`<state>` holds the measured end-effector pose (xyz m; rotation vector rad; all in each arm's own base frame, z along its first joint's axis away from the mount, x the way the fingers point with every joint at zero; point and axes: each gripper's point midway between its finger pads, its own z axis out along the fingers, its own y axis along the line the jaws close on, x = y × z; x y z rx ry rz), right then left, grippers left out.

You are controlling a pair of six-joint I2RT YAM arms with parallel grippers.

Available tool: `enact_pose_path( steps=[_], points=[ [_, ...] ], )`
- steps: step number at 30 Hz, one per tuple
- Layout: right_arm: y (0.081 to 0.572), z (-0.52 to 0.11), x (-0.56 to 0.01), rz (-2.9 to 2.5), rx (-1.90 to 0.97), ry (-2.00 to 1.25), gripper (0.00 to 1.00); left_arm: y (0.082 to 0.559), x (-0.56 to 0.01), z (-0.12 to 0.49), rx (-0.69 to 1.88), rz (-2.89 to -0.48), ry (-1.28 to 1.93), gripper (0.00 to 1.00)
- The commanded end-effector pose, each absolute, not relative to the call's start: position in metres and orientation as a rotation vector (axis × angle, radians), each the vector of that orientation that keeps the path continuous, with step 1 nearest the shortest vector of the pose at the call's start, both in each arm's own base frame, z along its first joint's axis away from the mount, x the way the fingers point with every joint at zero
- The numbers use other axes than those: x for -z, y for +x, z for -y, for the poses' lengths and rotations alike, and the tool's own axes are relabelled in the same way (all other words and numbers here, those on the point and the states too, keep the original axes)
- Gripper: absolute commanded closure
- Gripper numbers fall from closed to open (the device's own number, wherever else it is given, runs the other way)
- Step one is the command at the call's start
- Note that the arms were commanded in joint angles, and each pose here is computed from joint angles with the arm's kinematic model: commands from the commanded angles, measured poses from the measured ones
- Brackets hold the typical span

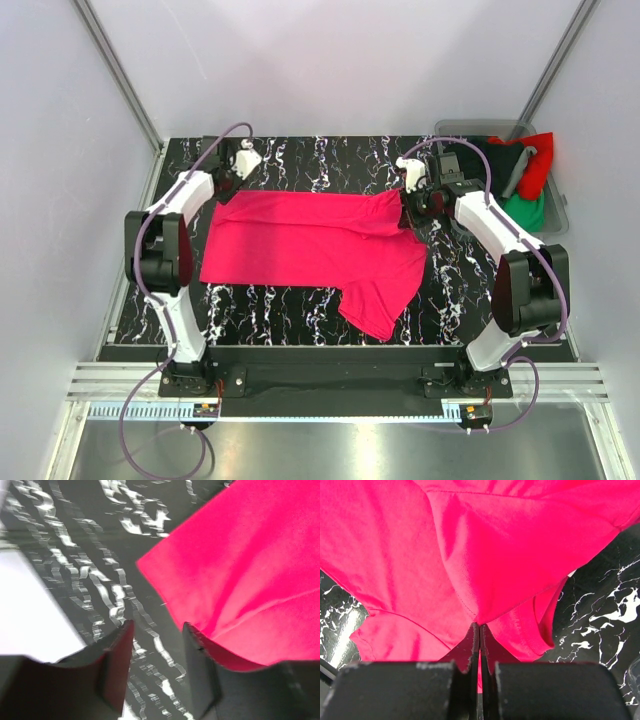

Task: Fold and stack the t-shirts
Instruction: Fold the tshirt

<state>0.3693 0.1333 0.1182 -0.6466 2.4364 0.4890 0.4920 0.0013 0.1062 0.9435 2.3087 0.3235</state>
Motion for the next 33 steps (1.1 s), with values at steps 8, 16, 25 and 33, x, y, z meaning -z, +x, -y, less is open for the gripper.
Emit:
enact_pose_path(
  steps=[8,16,25,33],
  points=[
    [0.387,-0.142,-0.136,-2.361,-0.489,-0.639,1.00,0.469,-0.051,0.004,-0.219,-2.510,0.901,0.78],
    [0.396,-0.145,-0.138,-2.355,-0.501,-0.636,1.00,0.449,-0.036,0.005,-0.182,-2.561,0.946,0.81],
    [0.401,-0.141,-0.137,-2.360,-0.473,-0.607,1.00,0.429,-0.022,0.001,-0.177,-2.610,0.976,0.87],
    [0.418,-0.122,-0.125,-2.372,-0.394,-0.549,1.00,0.430,-0.018,0.000,-0.184,-2.622,0.969,0.87]
  ],
)
